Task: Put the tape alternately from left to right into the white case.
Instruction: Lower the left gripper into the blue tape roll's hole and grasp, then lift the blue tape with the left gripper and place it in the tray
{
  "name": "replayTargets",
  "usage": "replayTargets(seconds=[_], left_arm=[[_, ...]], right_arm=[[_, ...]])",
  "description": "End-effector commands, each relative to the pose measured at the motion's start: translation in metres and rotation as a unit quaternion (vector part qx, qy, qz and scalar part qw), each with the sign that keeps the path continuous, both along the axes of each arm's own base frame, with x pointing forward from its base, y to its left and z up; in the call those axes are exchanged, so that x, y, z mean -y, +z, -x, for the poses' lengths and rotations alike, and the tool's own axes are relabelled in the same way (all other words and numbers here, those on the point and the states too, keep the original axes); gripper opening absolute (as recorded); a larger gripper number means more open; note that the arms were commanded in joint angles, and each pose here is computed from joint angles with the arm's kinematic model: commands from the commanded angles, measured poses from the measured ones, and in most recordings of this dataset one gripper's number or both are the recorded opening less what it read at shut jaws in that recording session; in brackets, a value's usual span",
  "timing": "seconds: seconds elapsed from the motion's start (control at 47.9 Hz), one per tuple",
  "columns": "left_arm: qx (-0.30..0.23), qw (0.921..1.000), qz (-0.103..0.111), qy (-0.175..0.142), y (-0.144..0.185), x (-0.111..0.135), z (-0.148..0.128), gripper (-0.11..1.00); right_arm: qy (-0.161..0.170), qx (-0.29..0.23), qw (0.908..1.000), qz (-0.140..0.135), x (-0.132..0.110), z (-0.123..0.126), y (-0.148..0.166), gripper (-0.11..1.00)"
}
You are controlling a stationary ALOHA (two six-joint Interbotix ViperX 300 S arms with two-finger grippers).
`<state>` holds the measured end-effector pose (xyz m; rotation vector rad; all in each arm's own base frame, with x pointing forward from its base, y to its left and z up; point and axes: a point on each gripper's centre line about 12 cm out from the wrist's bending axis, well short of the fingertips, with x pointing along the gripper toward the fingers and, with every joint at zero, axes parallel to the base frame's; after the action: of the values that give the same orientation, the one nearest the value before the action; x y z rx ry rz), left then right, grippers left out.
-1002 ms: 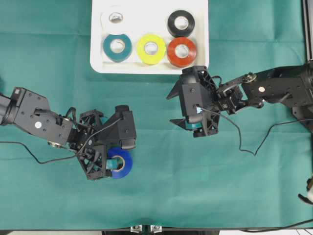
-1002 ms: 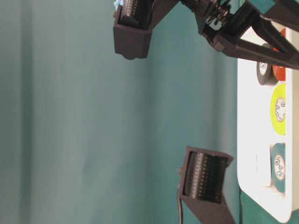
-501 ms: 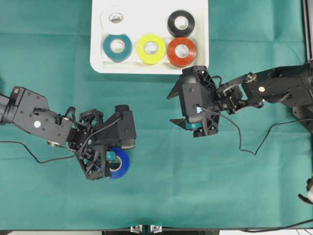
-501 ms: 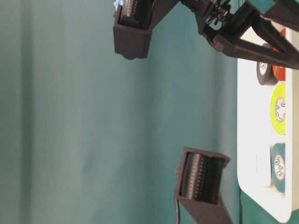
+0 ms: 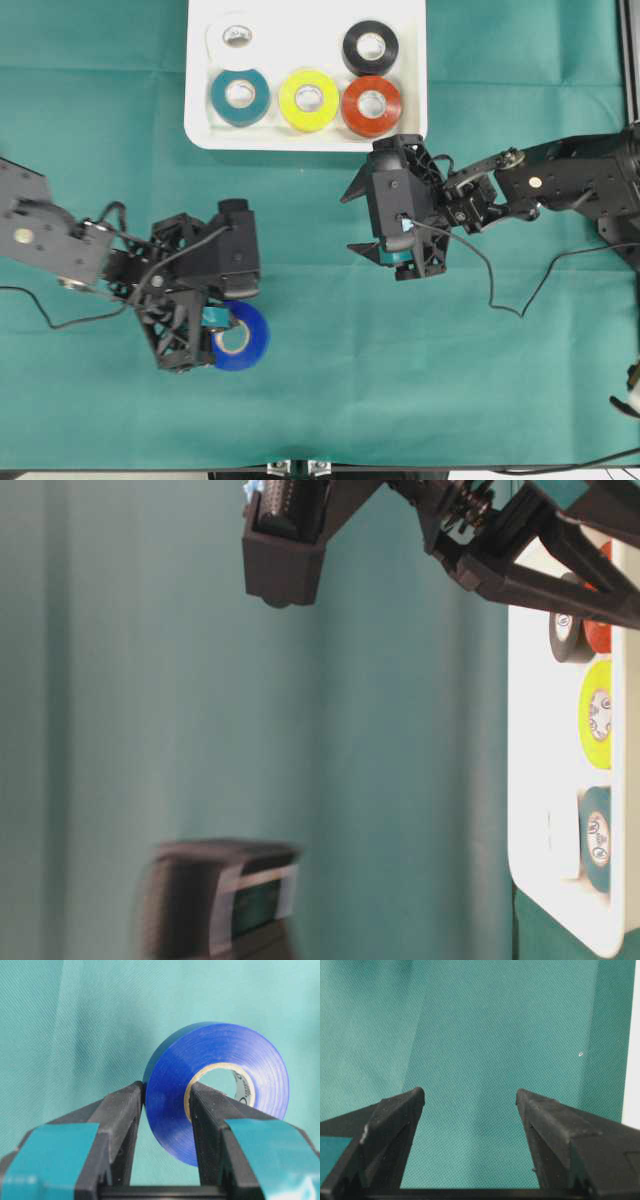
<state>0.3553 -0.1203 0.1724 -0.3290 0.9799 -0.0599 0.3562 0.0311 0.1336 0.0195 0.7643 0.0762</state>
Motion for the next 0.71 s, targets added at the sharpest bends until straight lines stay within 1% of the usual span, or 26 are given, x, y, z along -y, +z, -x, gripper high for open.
replayTargets(seconds=[0.0, 0.125, 0.271, 0.459, 0.689], left_arm=[[0.031, 0.9995, 0.004, -0.007, 0.025, -0.002, 0.003, -0.03], [0.038, 0.9992, -0.001, -0.013, 0.029, -0.005, 0.007, -0.03], [0.036, 0.9993, -0.006, -0.003, 0.027, -0.015, 0.006, -0.03], [0.036, 0.999, -0.02, 0.019, 0.025, -0.043, 0.003, -0.03], [0.047, 0.9967, -0.056, 0.036, 0.027, -0.087, -0.005, -0.03]], right_arm=[[0.002, 0.019, 0.9998, -0.002, -0.002, -0.003, 0.013, 0.81], [0.003, 0.02, 0.9998, -0.003, -0.002, -0.003, 0.013, 0.81], [0.002, 0.02, 0.9998, -0.003, -0.002, -0.003, 0.013, 0.81], [0.002, 0.02, 0.9998, -0.003, -0.002, -0.003, 0.013, 0.81], [0.002, 0.022, 0.9998, -0.003, -0.002, -0.004, 0.014, 0.81]])
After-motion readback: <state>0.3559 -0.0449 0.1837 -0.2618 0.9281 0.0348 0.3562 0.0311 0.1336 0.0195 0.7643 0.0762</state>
